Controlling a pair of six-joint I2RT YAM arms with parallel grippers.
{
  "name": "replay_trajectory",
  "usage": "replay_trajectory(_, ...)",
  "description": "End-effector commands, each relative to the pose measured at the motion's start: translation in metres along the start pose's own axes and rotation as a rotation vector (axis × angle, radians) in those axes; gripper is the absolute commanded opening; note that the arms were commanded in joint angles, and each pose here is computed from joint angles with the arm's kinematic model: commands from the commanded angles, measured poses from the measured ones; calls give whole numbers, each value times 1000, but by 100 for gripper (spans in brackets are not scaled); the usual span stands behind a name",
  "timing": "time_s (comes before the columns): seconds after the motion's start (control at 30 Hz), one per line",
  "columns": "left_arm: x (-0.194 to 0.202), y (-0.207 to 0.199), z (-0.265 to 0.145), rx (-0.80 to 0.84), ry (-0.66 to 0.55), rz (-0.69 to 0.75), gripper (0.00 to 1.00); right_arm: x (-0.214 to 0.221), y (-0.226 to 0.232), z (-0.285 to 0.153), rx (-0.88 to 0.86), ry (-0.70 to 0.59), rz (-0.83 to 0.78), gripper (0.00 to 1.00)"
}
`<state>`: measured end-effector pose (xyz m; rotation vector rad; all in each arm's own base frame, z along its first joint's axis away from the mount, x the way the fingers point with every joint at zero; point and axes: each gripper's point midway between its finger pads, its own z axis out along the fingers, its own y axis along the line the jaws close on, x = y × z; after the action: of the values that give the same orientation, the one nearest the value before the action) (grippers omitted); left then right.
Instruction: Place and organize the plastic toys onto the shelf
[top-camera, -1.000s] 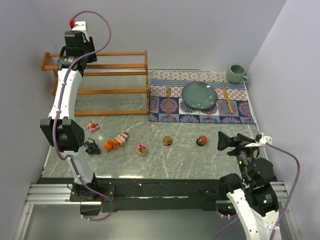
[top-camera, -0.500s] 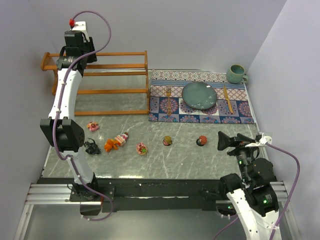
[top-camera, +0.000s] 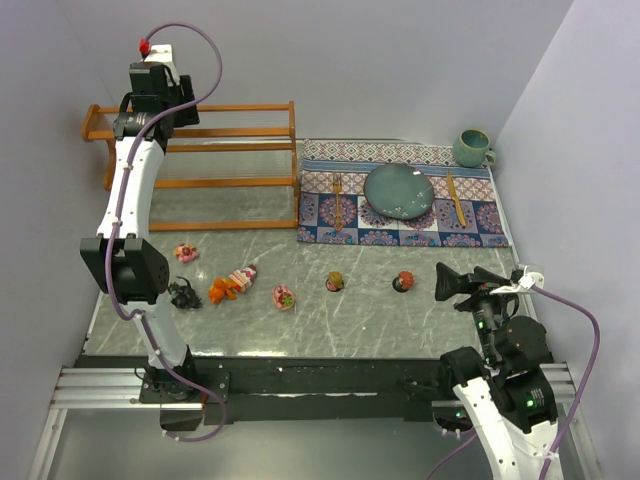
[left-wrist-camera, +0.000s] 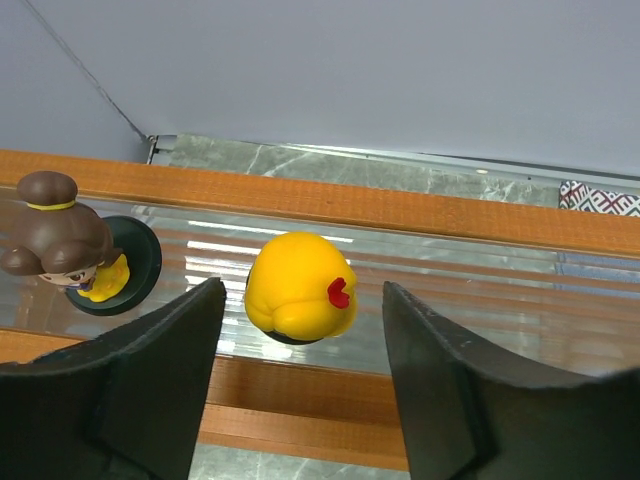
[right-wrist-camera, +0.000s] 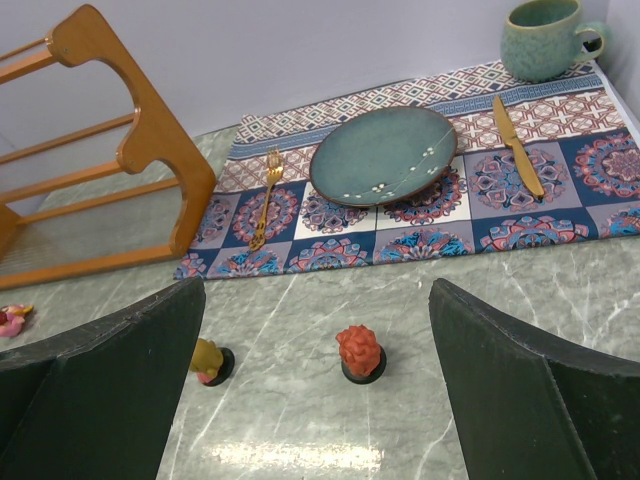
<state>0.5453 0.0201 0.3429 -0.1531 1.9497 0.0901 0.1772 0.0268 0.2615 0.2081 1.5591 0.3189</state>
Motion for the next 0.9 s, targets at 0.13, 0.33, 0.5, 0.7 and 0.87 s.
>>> replay_trajectory(0.13,-24,-1,-12,10,-68,-16,79,-27,4,-23,-52,-155,29,100)
replay_trajectory(0.33,-50,1,-42,12,-139,-52,94,-29,4,-24,-52,-164,30,100)
replay_trajectory(0.5,-65,-20,-78,44,-201,-61,97,-30,5,-25,-57,-170,32,100)
replay_trajectory(0.7,-56,-63,-124,123,-223,-122,97,-34,4,-28,-59,-193,37,100)
replay_trajectory(0.87,0,-129,-165,341,-169,-107,97,-38,4,-32,-62,-217,43,100)
